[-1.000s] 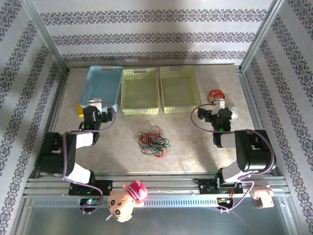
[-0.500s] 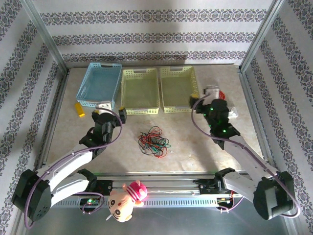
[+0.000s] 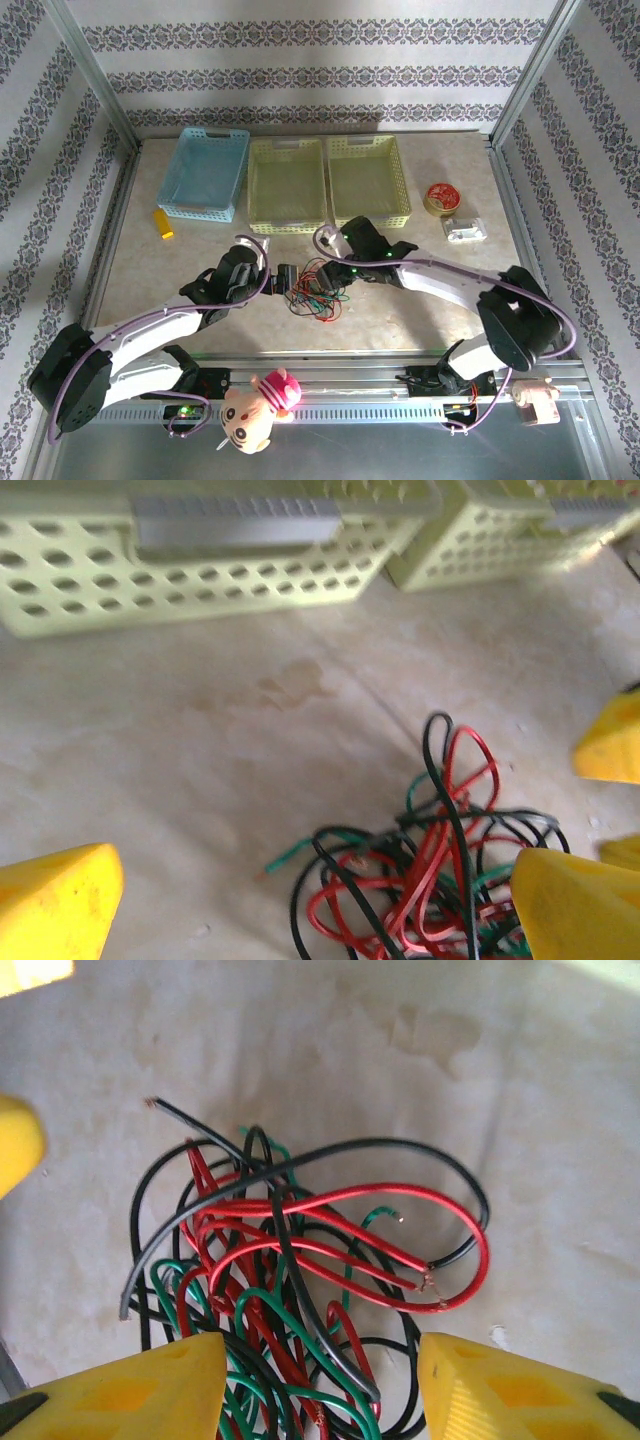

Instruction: Untangle the cables

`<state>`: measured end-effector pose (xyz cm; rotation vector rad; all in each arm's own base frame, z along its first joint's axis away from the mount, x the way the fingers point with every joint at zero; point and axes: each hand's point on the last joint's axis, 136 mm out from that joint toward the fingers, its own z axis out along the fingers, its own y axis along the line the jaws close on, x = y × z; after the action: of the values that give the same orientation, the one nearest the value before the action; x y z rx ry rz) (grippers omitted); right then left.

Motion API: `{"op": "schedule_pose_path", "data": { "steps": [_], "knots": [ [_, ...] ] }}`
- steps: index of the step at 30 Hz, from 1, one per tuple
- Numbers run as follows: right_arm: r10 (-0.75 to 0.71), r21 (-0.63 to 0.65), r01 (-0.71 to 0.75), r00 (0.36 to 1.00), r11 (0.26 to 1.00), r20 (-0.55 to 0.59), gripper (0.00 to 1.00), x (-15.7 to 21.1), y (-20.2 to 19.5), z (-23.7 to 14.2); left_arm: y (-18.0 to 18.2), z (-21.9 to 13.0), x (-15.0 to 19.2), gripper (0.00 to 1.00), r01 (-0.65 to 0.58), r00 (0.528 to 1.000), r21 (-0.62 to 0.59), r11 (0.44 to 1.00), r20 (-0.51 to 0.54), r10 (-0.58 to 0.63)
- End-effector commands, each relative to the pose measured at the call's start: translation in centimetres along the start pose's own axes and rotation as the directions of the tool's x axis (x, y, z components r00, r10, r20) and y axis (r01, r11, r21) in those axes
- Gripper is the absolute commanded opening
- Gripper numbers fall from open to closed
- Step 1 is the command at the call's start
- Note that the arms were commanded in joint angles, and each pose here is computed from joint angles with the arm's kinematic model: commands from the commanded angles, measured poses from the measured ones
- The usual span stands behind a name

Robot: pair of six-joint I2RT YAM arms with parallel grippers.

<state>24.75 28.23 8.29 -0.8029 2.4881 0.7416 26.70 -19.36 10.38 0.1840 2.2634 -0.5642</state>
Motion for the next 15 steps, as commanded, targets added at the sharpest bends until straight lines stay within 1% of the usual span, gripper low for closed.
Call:
{"op": "schedule_pose_path", "data": {
  "steps": [1,3,8,12,14,15],
  "knots": [
    [0.025,-0.050,-0.026,1.000,0.998,-0.017,0.48,-1.2,0.5,0.4,-1.7,0.1,1.6,0.99,-0.039,0.995,0.079,0.996,-0.094,0.046],
    [0.041,-0.057,-0.043,0.999,0.997,-0.034,0.43,-1.2,0.1,1.1,-2.2,0.5,1.8,0.99,-0.033,0.993,0.100,0.994,-0.110,0.044],
    [0.070,-0.084,-0.076,0.995,0.994,-0.072,0.23,-0.9,-0.1,2.0,-3.1,1.3,2.6,0.99,-0.071,0.982,0.125,0.990,-0.165,0.091],
    [0.080,-0.085,-0.086,0.995,0.993,-0.066,0.09,-0.8,-0.1,1.8,-3.5,1.7,3.0,0.99,-0.091,0.977,0.145,0.985,-0.178,0.116],
    [0.079,-0.086,-0.084,0.995,0.993,-0.060,0.04,-1.0,0.0,1.6,-3.5,2.1,3.3,0.99,-0.096,0.974,0.147,0.985,-0.192,0.123],
    [0.080,-0.084,-0.085,0.995,0.993,-0.057,0.03,-1.1,0.1,1.5,-3.6,2.4,3.4,0.99,-0.101,0.971,0.151,0.983,-0.200,0.130]
  ]
}}
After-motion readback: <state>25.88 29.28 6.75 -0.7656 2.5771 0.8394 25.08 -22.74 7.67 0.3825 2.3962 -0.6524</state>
